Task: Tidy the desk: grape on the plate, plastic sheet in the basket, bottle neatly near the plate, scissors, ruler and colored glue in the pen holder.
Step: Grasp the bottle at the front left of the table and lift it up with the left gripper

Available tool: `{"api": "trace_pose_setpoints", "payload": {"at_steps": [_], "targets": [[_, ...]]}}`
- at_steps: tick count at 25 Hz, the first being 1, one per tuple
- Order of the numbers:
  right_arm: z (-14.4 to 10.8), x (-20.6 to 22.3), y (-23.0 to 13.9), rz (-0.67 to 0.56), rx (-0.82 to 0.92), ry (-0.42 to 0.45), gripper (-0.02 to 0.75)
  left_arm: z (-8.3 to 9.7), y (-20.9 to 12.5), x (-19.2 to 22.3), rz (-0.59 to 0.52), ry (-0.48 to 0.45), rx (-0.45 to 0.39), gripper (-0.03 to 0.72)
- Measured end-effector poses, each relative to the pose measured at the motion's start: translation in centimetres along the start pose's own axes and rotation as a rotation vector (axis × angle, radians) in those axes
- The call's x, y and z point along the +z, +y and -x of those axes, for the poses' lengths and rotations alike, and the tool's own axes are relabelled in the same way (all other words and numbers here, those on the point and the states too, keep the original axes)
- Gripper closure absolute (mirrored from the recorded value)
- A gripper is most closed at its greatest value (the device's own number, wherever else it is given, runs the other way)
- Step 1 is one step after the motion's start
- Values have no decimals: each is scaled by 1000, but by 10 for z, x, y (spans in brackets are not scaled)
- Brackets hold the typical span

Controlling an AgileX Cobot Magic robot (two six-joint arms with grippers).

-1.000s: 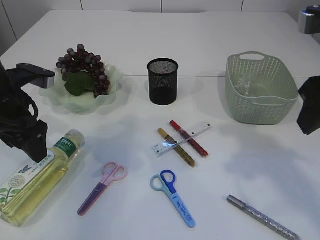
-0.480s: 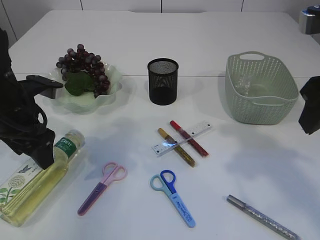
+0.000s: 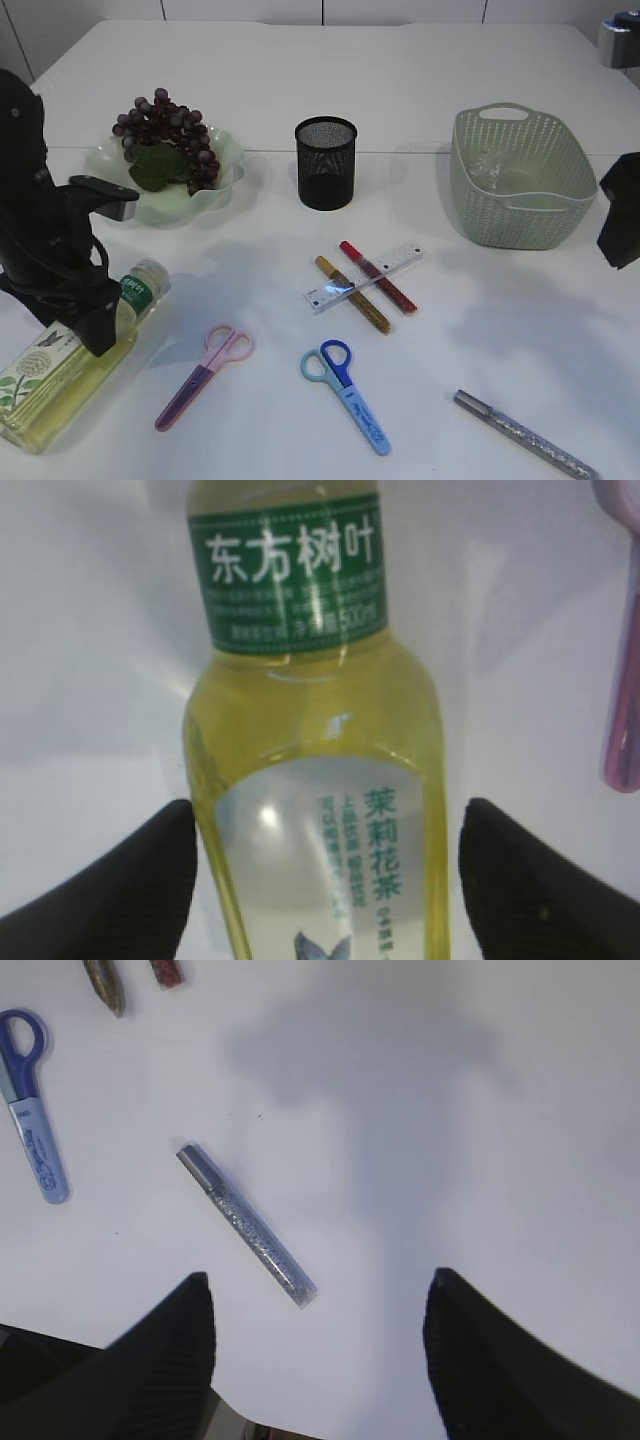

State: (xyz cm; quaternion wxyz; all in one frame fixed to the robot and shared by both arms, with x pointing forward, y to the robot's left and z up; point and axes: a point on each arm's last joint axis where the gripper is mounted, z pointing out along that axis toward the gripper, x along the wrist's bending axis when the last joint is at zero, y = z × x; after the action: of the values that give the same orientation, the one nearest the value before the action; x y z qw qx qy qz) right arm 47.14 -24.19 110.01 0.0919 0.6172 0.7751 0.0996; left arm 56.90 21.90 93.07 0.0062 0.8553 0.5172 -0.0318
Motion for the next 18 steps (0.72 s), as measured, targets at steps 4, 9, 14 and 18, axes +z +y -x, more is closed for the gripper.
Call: {"api": "trace_pose_setpoints", "payload": {"at_steps": [4, 9, 14, 18], "targets": [[0, 0, 0, 0, 0, 0, 228, -1, 2, 6, -4, -1, -1, 96], [0, 0, 0, 4, -1, -1, 228, -2, 4, 19, -39, -10, -4, 96], [0, 0, 0, 5, -1, -1, 228, -3, 3, 23, -58, -8, 0, 95], [0, 0, 0, 5, -1, -4, 228, -3, 3, 23, -63, -8, 2, 106]]}}
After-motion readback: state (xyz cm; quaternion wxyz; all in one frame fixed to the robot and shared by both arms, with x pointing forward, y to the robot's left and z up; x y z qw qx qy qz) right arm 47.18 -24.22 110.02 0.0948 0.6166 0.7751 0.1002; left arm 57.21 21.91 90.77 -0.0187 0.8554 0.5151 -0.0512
